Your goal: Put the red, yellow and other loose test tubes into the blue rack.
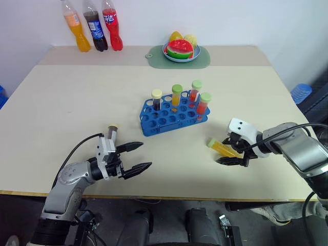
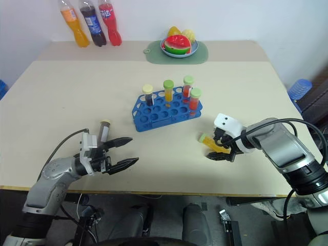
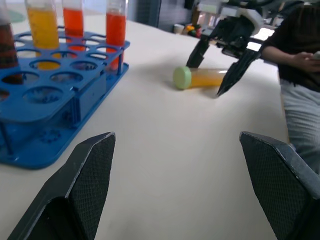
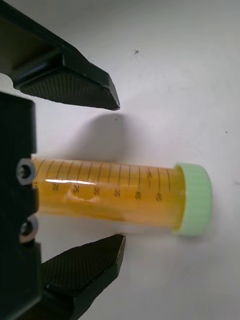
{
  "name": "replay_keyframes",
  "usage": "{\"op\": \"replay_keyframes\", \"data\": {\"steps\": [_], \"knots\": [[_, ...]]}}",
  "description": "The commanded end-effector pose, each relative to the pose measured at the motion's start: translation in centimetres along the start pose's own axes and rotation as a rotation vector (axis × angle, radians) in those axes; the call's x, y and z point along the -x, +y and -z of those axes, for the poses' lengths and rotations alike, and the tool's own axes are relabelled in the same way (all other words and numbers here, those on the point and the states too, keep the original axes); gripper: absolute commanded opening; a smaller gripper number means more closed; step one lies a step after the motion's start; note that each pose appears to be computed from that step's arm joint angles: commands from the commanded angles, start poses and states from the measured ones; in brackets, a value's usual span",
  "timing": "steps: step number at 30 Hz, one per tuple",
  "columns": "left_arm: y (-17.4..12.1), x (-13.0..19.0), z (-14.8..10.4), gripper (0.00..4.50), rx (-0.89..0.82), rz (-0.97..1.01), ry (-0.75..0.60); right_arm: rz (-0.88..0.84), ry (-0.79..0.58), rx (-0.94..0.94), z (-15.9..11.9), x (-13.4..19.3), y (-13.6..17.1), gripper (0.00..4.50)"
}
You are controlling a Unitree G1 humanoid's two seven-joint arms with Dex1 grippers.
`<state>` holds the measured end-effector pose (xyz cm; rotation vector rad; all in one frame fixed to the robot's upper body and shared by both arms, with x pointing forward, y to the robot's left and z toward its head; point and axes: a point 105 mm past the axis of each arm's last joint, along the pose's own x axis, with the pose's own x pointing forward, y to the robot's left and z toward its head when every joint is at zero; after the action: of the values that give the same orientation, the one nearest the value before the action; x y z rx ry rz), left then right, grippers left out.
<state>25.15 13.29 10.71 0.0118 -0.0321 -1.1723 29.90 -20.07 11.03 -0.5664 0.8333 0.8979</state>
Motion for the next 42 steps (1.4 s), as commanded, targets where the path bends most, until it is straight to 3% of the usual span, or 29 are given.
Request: {"op": "replay_keyframes", "data": {"steps": [1, 9, 14, 21, 24, 29, 34, 42], "knots": [[-1.4, -0.1, -0.9, 4.12, -0.062, 0.119, -0.011, 0.002, 0.050, -0.053, 0.9, -0.3, -0.5, 4.39], [-2.7, 0.2, -1.8, 4.12, -0.100, 0.354, 0.051, -0.001, 0.083, -0.058, 1.4, -0.6, -0.4, 4.39], [-2.3, -0.4, -2.9, 4.12, -0.118, 0.400, 0.060, 0.018, 0.093, -0.050, 1.7, -1.0, -0.4, 4.39], [-2.1, -0.9, -3.2, 4.12, -0.117, 0.378, 0.054, 0.075, 0.075, -0.031, 1.6, -1.5, -0.5, 1.28], [-1.7, -0.7, -3.0, 4.12, -0.116, 0.343, 0.052, 0.120, 0.027, 0.010, 1.1, -1.4, -0.7, 1.28], [-1.3, -0.4, -3.1, 4.12, -0.106, 0.294, 0.030, 0.111, -0.285, 0.132, -2.6, -0.3, 0.9, 1.28], [0.0, -0.1, -3.6, 4.12, -0.088, 0.193, -0.037, -0.073, -0.666, 0.239, -6.5, 1.8, 5.0, 1.28], [0.8, 0.2, -3.5, 4.12, -0.065, 0.110, -0.085, 0.111, -1.163, 0.168, -14.6, 2.4, 3.6, 1.28]]}}
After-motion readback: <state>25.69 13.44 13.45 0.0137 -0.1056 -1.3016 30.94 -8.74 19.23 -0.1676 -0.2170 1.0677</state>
